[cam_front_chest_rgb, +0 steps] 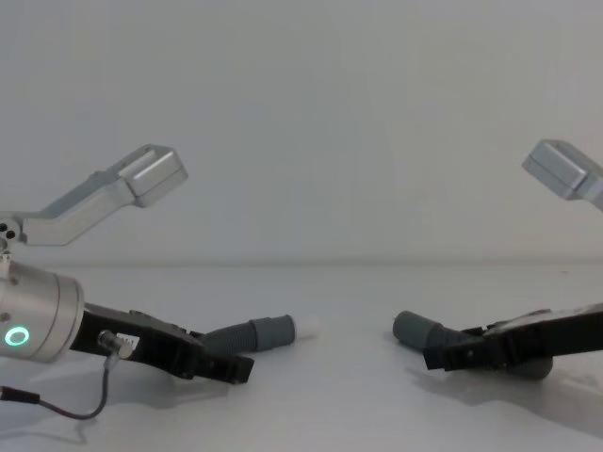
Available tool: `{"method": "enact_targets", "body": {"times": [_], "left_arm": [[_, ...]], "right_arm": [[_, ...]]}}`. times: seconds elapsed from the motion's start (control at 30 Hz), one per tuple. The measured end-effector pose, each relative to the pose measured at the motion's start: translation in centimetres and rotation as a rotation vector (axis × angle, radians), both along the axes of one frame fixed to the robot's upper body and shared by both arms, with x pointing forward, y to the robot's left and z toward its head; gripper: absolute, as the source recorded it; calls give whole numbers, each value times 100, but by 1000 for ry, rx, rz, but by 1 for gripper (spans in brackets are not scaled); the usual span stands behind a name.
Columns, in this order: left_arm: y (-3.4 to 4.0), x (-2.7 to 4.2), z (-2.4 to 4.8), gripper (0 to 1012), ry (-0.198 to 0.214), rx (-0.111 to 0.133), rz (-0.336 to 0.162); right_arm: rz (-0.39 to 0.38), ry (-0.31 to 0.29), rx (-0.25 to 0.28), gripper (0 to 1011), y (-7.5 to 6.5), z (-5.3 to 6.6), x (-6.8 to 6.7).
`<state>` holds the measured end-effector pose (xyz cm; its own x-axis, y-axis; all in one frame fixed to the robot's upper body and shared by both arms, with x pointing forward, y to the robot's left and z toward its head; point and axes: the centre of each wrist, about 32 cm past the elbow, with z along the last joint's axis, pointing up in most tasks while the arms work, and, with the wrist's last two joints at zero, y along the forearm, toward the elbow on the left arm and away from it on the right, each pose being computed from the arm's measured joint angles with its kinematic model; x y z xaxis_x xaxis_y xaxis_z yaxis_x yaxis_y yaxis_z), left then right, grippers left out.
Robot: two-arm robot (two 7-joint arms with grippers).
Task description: Use both hands to pick up one end of the pipe from the table, align the ends, and insert them.
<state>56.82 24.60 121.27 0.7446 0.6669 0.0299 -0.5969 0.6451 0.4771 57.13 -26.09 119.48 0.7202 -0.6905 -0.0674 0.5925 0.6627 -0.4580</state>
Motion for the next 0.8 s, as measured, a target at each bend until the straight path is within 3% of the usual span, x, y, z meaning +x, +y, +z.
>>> {"method": "enact_targets", "body": {"times": [0.13,0.53,0.8], "left_arm": [[1,0,1,727,1,0,1],[4,-1,1,610,3,2,3],[5,0,0,563,4,2,4]], "right_arm": [[-1,0,1,658,1,-1,1],[-2,-1,2,281,3,-4,2],[-3,-1,3,260,2,-6,2]]}}
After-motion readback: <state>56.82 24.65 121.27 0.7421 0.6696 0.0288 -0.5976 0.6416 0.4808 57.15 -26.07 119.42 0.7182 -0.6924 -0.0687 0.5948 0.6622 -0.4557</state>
